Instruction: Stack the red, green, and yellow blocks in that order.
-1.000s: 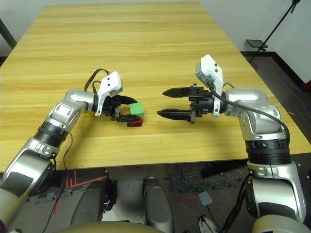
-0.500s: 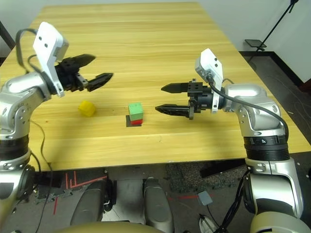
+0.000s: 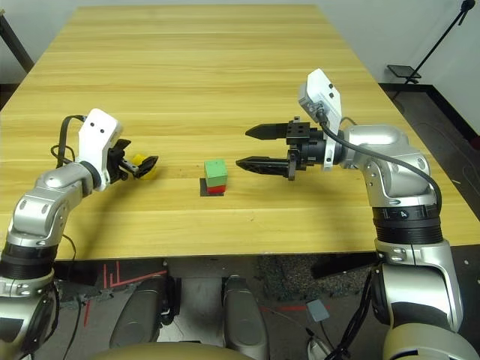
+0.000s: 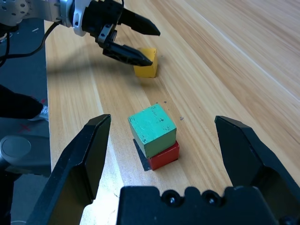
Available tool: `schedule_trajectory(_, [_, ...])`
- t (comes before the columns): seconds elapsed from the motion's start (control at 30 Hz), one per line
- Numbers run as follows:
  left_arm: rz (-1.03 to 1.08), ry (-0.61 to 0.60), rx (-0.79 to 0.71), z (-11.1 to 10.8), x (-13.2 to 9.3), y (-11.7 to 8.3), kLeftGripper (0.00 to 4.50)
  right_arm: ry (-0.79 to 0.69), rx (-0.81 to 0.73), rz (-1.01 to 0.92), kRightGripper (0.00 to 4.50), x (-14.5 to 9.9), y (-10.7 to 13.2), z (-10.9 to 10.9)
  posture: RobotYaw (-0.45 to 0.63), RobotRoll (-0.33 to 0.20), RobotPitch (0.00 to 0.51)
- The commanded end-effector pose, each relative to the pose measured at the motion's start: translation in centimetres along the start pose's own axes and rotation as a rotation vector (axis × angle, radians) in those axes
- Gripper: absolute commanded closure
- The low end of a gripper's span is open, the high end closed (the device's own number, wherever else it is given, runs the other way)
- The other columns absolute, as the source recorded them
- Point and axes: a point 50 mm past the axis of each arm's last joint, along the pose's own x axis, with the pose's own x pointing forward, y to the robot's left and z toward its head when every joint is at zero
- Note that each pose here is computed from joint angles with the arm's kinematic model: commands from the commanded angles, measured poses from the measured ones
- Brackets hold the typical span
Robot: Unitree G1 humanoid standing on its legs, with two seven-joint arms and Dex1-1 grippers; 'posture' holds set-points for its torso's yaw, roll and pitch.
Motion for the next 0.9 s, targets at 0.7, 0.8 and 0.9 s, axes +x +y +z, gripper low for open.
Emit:
schedule_trajectory(0.7, [-0.171,0.042,-0.113,-2.0,0.9,-1.7,2.46,-0.01,0.021,0.012,0.0,0.4,0.0,-0.3,0.2,-0.118,0.091])
schedule_trajectory(0.8, [-0.266,-0.007,-0.091,0.3,0.5,-2.4,2.46,-0.002,0.024,0.017,0.0,0.3,0.1,-0.4,0.2,-0.117,0.093])
schedule_trajectory(0.9, [-0.416,-0.068,0.003,3.8,-0.3,-2.9,2.46,0.012,0.028,0.021,0.0,-0.1,0.2,-0.6,0.2,-0.112,0.095])
